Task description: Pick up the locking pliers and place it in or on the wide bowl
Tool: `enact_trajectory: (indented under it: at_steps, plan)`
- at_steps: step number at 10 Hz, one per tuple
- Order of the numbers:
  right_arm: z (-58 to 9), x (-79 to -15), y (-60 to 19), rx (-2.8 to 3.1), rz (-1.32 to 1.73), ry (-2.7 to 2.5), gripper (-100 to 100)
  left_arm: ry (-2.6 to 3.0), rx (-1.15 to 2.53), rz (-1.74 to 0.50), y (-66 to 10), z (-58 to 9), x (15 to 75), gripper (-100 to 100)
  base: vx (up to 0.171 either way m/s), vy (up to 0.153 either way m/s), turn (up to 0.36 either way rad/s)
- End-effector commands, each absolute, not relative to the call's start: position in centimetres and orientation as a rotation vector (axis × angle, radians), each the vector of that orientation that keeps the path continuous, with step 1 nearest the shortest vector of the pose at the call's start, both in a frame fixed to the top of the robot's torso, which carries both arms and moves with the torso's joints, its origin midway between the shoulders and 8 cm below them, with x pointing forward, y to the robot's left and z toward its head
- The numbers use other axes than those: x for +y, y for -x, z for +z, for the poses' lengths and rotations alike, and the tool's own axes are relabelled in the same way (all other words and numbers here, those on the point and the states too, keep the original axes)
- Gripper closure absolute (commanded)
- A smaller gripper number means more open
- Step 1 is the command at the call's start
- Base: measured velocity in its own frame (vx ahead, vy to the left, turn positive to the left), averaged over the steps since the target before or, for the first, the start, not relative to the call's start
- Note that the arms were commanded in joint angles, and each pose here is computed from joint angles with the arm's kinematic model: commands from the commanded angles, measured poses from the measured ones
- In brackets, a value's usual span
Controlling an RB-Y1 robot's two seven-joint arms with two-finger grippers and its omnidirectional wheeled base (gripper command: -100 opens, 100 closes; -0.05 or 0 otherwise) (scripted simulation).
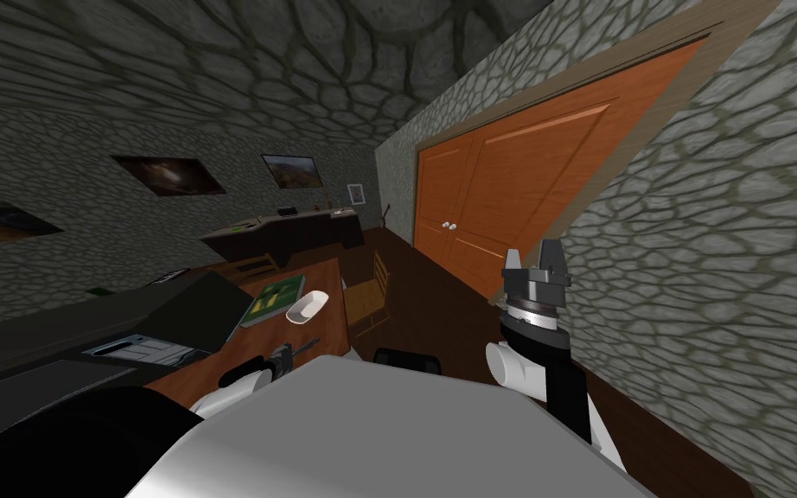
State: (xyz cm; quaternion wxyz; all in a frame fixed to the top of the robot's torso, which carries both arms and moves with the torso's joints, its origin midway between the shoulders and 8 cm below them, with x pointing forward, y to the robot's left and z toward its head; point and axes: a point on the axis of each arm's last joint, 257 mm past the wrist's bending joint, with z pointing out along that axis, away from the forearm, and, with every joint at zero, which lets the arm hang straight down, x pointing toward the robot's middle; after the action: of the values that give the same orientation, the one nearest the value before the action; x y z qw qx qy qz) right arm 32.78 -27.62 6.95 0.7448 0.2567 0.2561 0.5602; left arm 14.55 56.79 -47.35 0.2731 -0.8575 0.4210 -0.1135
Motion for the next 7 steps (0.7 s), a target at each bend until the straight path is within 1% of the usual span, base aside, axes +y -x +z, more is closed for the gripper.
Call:
enact_trajectory:
  at_steps: [1, 3, 7]
  plan:
    - [7.0, -27.6, -32.8, 0.561, 1.227, -0.562, 0, 2.255, 1.115, -0.309, -15.7, -44.9, 58.9, -100, 0.030, -0.038, 0.131]
    - [6.9, -27.6, -32.8, 0.561, 1.227, -0.562, 0, 2.246, 1.095, -0.287, -15.4, -43.6, 60.3, -100, 0.072, -0.069, 0.199]
    - [7.0, -27.6, -32.8, 0.561, 1.227, -0.562, 0, 2.280, 1.050, -0.193, -12.2, -41.9, 62.5, -100, 0.114, -0.095, 0.214]
